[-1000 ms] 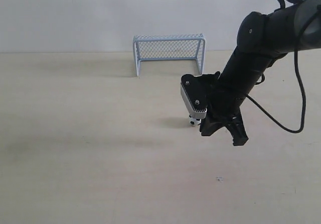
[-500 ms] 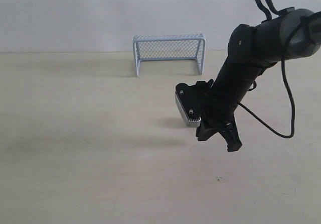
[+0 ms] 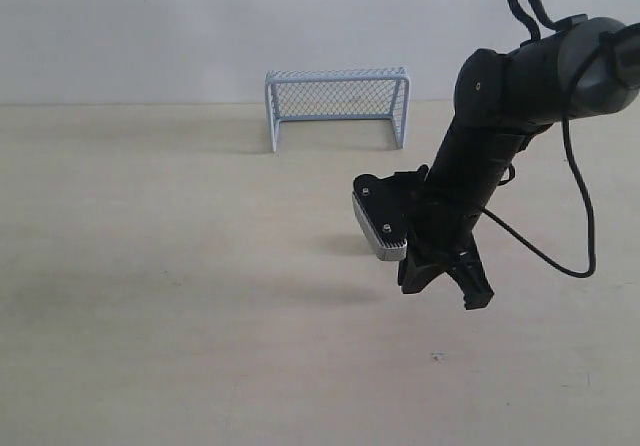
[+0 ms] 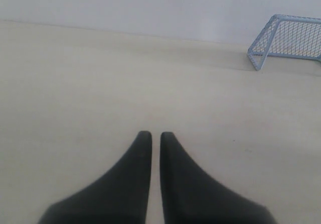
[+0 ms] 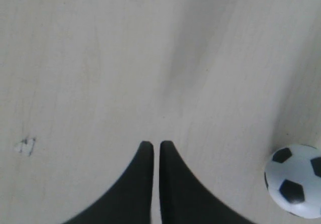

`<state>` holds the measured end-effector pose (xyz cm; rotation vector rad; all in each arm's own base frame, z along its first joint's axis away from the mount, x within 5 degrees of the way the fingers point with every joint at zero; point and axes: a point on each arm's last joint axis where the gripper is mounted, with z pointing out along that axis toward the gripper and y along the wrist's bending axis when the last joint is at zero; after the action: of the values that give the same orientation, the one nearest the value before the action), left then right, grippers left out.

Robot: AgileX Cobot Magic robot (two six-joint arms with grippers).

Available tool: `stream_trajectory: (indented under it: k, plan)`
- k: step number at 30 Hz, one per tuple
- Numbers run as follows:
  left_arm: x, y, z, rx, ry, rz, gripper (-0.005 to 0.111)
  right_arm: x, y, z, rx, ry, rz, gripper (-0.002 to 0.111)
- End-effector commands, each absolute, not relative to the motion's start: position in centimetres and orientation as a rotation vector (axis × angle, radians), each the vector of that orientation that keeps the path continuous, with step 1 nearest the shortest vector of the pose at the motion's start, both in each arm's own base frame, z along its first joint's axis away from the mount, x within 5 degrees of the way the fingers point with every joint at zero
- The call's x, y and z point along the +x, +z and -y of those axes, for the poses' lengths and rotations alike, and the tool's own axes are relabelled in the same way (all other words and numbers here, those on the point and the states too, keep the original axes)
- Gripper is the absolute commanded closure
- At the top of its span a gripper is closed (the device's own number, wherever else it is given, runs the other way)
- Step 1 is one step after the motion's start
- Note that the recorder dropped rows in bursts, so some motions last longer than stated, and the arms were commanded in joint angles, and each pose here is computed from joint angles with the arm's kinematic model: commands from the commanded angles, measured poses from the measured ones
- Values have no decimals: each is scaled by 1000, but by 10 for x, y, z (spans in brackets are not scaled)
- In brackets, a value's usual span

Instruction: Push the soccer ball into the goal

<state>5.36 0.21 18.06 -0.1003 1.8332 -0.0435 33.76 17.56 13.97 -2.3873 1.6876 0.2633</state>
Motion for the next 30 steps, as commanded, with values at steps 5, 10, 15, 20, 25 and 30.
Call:
stream_trajectory:
  k: [5,10,15,20,25,30]
  plan:
    - [54,183,-2,-113,-55,-1818,100,338,140,-175,-2382,239,-1704,108]
    - [54,183,-2,-113,-55,-1818,100,337,140,-174,-2377,247,-1720,108]
    - [54,183,-2,-113,-55,-1818,100,337,139,-174,-2377,254,-1742,108]
    - [54,183,-2,-113,-55,-1818,100,346,137,-174,-2361,160,-1712,108]
    - [54,183,-2,-113,-55,-1818,100,438,203,-204,-2038,-230,-1597,108]
    - [54,183,-2,-113,-55,-1818,100,430,243,-198,-1957,-195,-1745,108]
